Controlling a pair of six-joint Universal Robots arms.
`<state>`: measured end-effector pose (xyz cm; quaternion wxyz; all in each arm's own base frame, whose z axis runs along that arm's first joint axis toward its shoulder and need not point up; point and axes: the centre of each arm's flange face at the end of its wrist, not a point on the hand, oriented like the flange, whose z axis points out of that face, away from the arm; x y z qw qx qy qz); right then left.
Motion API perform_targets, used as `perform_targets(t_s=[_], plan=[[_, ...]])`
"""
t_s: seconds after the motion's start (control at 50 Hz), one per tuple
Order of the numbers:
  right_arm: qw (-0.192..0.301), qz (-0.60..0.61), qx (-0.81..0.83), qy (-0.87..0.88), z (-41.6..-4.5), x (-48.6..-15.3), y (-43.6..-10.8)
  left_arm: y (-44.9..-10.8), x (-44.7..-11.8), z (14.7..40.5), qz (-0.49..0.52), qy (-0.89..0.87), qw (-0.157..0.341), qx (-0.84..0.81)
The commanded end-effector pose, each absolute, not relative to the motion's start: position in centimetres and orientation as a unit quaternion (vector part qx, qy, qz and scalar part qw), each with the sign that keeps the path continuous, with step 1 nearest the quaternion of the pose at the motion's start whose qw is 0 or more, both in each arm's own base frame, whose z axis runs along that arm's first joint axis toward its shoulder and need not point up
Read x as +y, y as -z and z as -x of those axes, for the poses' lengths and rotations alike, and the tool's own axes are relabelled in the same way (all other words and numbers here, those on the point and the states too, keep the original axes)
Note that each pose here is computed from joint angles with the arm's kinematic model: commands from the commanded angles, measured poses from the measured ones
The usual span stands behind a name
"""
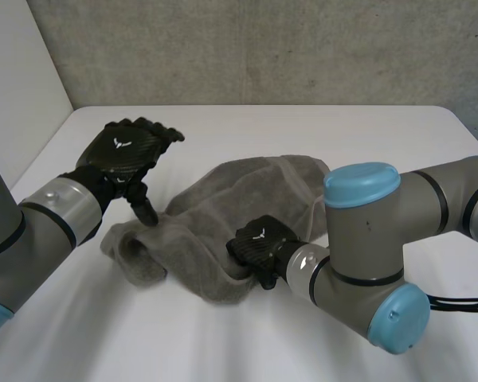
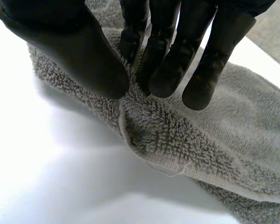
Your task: Fold the towel.
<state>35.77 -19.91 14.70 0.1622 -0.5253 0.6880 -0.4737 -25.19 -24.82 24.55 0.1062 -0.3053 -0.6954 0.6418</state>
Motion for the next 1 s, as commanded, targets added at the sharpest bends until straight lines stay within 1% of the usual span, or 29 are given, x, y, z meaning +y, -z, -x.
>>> perform_targets(t_s=[0.02, 0.08, 0.12, 0.14, 0.24, 0.26, 0.3, 0.36, 0.4, 0.52, 0.62, 0.66, 0.68, 0.7, 0.72, 0.74, 0.76, 0.78, 0.8, 0.82, 0.84, 0.86, 0.88, 0.9, 0.92, 0.94, 0.96, 0.98, 1.0], plan=[[0.152, 0.524, 0.694, 0.469, -35.2, -19.1, -14.0, -24.3, -26.0, 27.1, 0.314, -0.637, 0.133, -0.691], [0.152, 0.524, 0.695, 0.469, -35.1, -19.0, -14.1, -23.2, -26.4, 27.6, 0.320, -0.621, 0.136, -0.703], [0.151, 0.522, 0.695, 0.471, -34.9, -19.0, -14.2, -21.3, -26.4, 28.4, 0.335, -0.579, 0.141, -0.730], [0.151, 0.522, 0.695, 0.471, -34.9, -19.0, -14.2, -21.3, -26.4, 28.4, 0.335, -0.579, 0.141, -0.730], [0.151, 0.522, 0.698, 0.466, -34.6, -18.9, -14.0, -17.7, -26.4, 28.9, 0.361, -0.488, 0.136, -0.783], [0.151, 0.522, 0.698, 0.466, -34.6, -18.9, -14.0, -17.7, -26.4, 28.9, 0.362, -0.488, 0.136, -0.783], [0.152, 0.523, 0.699, 0.464, -34.5, -18.9, -13.9, -16.5, -26.6, 28.9, 0.380, -0.469, 0.122, -0.788], [0.154, 0.524, 0.699, 0.462, -34.5, -18.8, -13.8, -16.0, -26.7, 28.8, 0.387, -0.466, 0.106, -0.789], [0.154, 0.524, 0.699, 0.462, -34.5, -18.8, -13.8, -15.4, -26.8, 28.6, 0.401, -0.462, 0.074, -0.787], [0.152, 0.522, 0.696, 0.469, -34.6, -19.1, -14.2, -15.2, -26.5, 28.6, 0.422, -0.460, 0.054, -0.779], [0.151, 0.515, 0.681, 0.498, -35.2, -19.8, -15.4, -17.0, -27.0, 29.1, 0.415, -0.494, 0.057, -0.762], [0.149, 0.510, 0.668, 0.521, -35.5, -20.4, -16.1, -19.4, -28.0, 29.9, 0.393, -0.554, 0.064, -0.731], [0.145, 0.503, 0.652, 0.548, -36.0, -21.2, -16.9, -19.5, -28.0, 29.9, 0.393, -0.554, 0.064, -0.731], [0.145, 0.503, 0.652, 0.549, -36.0, -21.2, -16.9, -20.8, -28.6, 30.5, 0.376, -0.587, 0.073, -0.713], [0.142, 0.492, 0.634, 0.580, -36.5, -22.1, -18.0, -22.3, -29.3, 31.1, 0.355, -0.624, 0.085, -0.691], [0.133, 0.474, 0.615, 0.616, -36.9, -23.3, -19.4, -22.3, -29.3, 31.1, 0.355, -0.624, 0.085, -0.691], [0.133, 0.474, 0.615, 0.617, -36.9, -23.3, -19.4, -23.8, -30.2, 31.7, 0.332, -0.660, 0.098, -0.667], [0.121, 0.450, 0.596, 0.654, -37.2, -24.7, -20.9, -23.8, -30.2, 31.7, 0.332, -0.661, 0.099, -0.666], [0.110, 0.424, 0.571, 0.694, -37.4, -26.0, -22.8, -25.6, -31.0, 32.1, 0.304, -0.697, 0.112, -0.640], [0.110, 0.423, 0.571, 0.695, -37.4, -26.1, -22.8, -27.3, -31.8, 32.3, 0.273, -0.730, 0.122, -0.614], [0.101, 0.395, 0.540, 0.736, -37.5, -27.2, -24.8, -27.3, -31.8, 32.3, 0.273, -0.731, 0.122, -0.614], [0.101, 0.395, 0.540, 0.736, -37.5, -27.2, -24.8, -29.0, -32.5, 32.4, 0.241, -0.761, 0.129, -0.589], [0.095, 0.365, 0.500, 0.780, -37.7, -28.0, -27.0, -30.8, -33.1, 32.4, 0.207, -0.790, 0.132, -0.562], [0.090, 0.335, 0.453, 0.822, -37.8, -28.4, -29.5, -30.8, -33.1, 32.4, 0.207, -0.790, 0.132, -0.561], [0.090, 0.335, 0.452, 0.822, -37.8, -28.4, -29.5, -32.5, -33.4, 32.2, 0.174, -0.816, 0.136, -0.534], [0.088, 0.306, 0.410, 0.855, -37.7, -28.5, -31.8, -32.5, -33.4, 32.2, 0.173, -0.816, 0.136, -0.534], [0.088, 0.282, 0.373, 0.880, -37.5, -28.5, -33.7, -34.1, -33.6, 31.9, 0.142, -0.839, 0.139, -0.506], [0.088, 0.282, 0.373, 0.880, -37.5, -28.5, -33.7, -35.4, -33.7, 31.6, 0.113, -0.857, 0.142, -0.481], [0.090, 0.268, 0.351, 0.893, -37.3, -28.5, -34.9, -35.4, -33.7, 31.5, 0.113, -0.858, 0.142, -0.481]])
